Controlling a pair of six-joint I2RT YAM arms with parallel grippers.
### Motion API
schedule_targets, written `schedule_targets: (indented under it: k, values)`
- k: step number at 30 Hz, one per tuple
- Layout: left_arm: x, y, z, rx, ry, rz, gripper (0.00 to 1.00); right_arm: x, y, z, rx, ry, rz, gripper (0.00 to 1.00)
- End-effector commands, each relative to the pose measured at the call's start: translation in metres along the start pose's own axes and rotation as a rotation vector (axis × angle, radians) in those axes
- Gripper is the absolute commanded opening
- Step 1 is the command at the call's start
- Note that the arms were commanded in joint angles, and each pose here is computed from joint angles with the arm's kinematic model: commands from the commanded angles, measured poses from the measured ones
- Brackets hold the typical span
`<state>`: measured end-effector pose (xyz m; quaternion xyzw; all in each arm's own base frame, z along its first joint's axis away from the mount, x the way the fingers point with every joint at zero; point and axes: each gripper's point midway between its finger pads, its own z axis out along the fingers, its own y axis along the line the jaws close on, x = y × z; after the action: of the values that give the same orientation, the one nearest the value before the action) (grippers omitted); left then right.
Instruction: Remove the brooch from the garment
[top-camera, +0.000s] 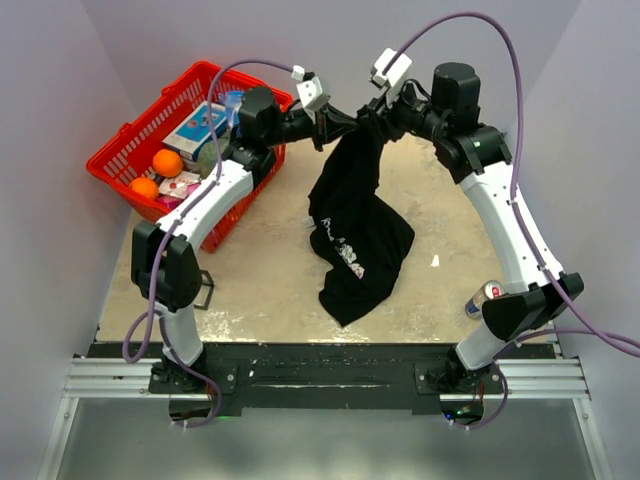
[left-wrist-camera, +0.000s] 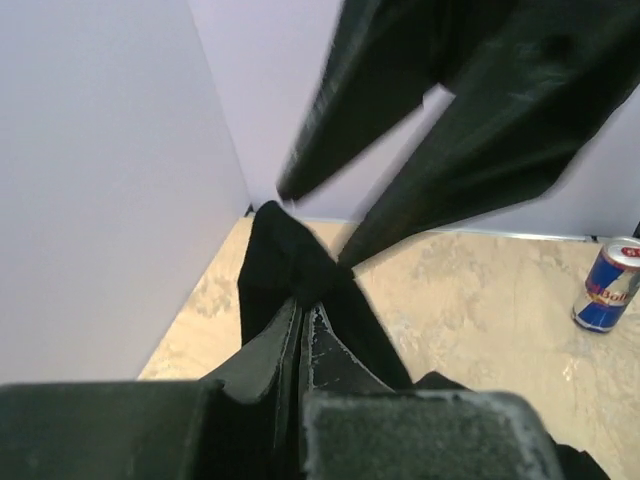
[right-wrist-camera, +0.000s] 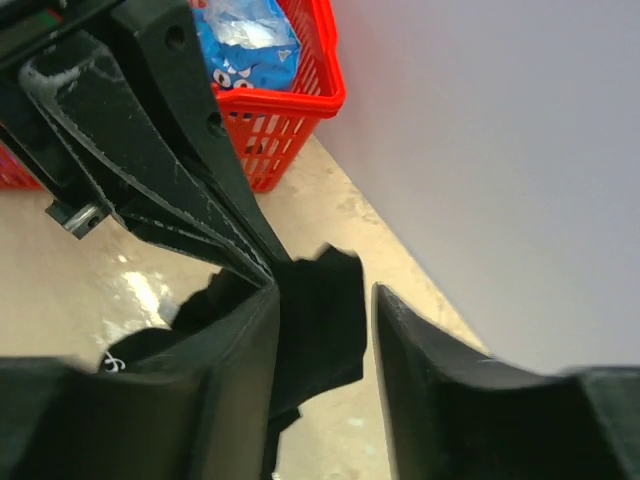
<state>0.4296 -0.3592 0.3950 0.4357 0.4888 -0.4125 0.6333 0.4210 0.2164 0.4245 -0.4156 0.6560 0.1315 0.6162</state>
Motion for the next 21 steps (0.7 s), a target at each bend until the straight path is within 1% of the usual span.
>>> schedule_targets:
  k: [1, 2, 3, 4, 5, 6, 7, 8, 9, 10, 12, 13, 14, 16, 17, 18, 19, 20, 21]
  values:
    - [-0.048, 0.015, -0.05, -0.09, 0.044, 0.121, 0.0, -0.023, -0.019, -0.025, 0.096, -0.052, 0.042, 0.59]
    - [-0.051, 0.018, -0.062, -0.108, 0.063, 0.144, 0.0, -0.016, -0.02, -0.027, 0.094, -0.04, 0.044, 0.63]
    - [-0.051, 0.028, -0.082, -0.151, 0.112, 0.151, 0.0, 0.008, -0.021, -0.028, 0.092, 0.008, 0.062, 0.65]
    - [-0.078, 0.028, -0.097, -0.18, 0.119, 0.276, 0.0, 0.012, -0.023, -0.035, 0.1, 0.008, 0.056, 0.7]
    - [-0.091, 0.035, -0.109, -0.233, 0.136, 0.332, 0.0, 0.023, -0.023, -0.037, 0.097, 0.023, 0.065, 0.72]
    - [-0.096, 0.04, -0.122, -0.265, 0.168, 0.362, 0.0, 0.058, -0.024, -0.036, 0.094, 0.08, 0.1, 0.73]
    - [-0.126, 0.039, -0.131, -0.292, 0.157, 0.471, 0.0, 0.07, -0.021, -0.035, 0.067, 0.091, 0.09, 0.74]
    - [-0.136, 0.041, -0.137, -0.314, 0.161, 0.505, 0.0, 0.091, -0.017, -0.03, 0.049, 0.128, 0.089, 0.75]
    - [-0.142, 0.04, -0.142, -0.324, 0.175, 0.53, 0.0, 0.124, -0.006, -0.025, 0.012, 0.195, 0.096, 0.75]
    - [-0.159, 0.036, -0.145, -0.337, 0.156, 0.556, 0.0, 0.147, 0.0, -0.017, -0.036, 0.232, 0.054, 0.76]
    - [-0.168, 0.03, -0.146, -0.341, 0.136, 0.54, 0.0, 0.188, 0.022, -0.009, -0.125, 0.297, 0.034, 0.81]
    - [-0.168, 0.025, -0.148, -0.339, 0.133, 0.527, 0.0, 0.198, 0.026, -0.001, -0.154, 0.297, 0.006, 0.85]
    - [-0.165, 0.024, -0.148, -0.336, 0.133, 0.51, 0.0, 0.218, 0.034, 0.01, -0.182, 0.324, 0.018, 0.88]
    - [-0.156, 0.024, -0.15, -0.346, 0.137, 0.48, 0.0, 0.231, 0.05, 0.029, -0.244, 0.328, 0.025, 0.89]
    - [-0.157, 0.025, -0.151, -0.358, 0.132, 0.487, 0.0, 0.248, 0.063, 0.042, -0.305, 0.347, 0.059, 0.92]
    - [-0.159, 0.024, -0.152, -0.367, 0.128, 0.485, 0.0, 0.237, 0.068, 0.053, -0.335, 0.321, 0.052, 0.95]
    - [-0.157, 0.026, -0.153, -0.374, 0.131, 0.483, 0.0, 0.239, 0.077, 0.058, -0.375, 0.331, 0.074, 0.98]
    - [-0.158, 0.028, -0.154, -0.388, 0.135, 0.486, 0.0, 0.241, 0.09, 0.072, -0.434, 0.325, 0.089, 0.99]
    - [-0.159, 0.028, -0.155, -0.393, 0.138, 0.499, 0.0, 0.243, 0.097, 0.076, -0.455, 0.33, 0.09, 0.99]
